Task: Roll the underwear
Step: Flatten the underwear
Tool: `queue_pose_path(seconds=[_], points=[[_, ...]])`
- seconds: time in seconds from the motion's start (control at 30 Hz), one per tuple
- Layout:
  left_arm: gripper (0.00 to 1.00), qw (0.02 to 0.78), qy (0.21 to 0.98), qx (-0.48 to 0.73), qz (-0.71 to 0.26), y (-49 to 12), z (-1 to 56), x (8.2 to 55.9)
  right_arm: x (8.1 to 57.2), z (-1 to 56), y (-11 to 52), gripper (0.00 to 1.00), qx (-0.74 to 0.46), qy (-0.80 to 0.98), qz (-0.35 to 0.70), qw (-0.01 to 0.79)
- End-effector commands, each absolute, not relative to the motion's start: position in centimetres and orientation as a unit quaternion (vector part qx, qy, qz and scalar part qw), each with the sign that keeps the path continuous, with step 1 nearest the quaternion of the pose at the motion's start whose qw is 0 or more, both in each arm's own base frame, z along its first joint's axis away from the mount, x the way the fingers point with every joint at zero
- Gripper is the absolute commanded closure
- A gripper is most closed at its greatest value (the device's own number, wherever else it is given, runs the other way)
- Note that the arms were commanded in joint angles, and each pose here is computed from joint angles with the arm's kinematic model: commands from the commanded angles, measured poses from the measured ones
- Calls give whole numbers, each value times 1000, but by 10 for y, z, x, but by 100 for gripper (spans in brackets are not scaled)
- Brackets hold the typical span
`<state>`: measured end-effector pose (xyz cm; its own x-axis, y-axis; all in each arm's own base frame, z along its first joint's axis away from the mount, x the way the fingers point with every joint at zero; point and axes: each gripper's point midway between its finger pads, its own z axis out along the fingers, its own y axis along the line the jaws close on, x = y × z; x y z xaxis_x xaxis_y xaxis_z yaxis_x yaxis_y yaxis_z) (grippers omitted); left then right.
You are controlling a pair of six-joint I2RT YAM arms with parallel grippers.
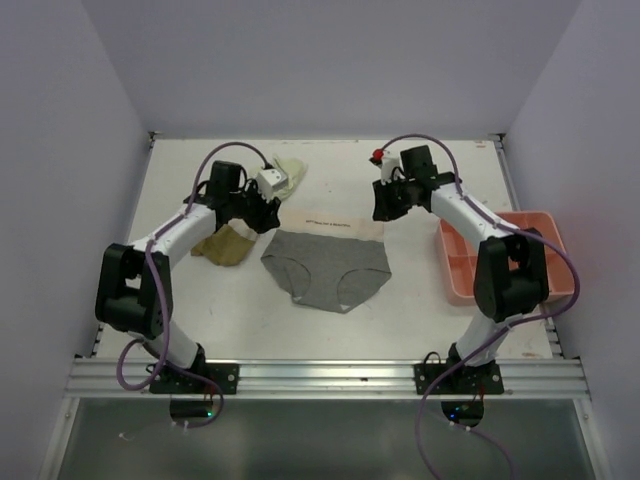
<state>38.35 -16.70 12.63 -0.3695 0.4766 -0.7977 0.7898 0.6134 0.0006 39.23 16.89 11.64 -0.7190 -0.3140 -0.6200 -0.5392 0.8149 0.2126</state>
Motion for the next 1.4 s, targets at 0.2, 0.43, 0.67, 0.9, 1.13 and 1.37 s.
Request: queue_pose_path(seconds=[0.2, 0.43, 0.67, 0.9, 1.13, 1.37], points=[[53, 301, 840, 375, -252, -177, 66, 368, 362, 67, 177, 89, -249, 918, 223, 212], [54, 272, 862, 360, -231, -172, 36, 383, 348, 31, 172, 91, -230, 931, 219, 182], [56, 269, 868, 362, -207, -182, 16, 417, 308, 21, 179, 95, -196, 934, 267, 132], [55, 318, 847, 374, -205, -204, 36, 490, 255, 83, 222, 87, -236, 893, 353, 150], [52, 376, 812, 394, -209, -208, 109, 484, 303, 174, 218, 76, -262, 862, 314, 301], [52, 325, 828, 386, -244, -188, 112, 378, 351, 134, 238, 86, -287, 866, 311, 265]])
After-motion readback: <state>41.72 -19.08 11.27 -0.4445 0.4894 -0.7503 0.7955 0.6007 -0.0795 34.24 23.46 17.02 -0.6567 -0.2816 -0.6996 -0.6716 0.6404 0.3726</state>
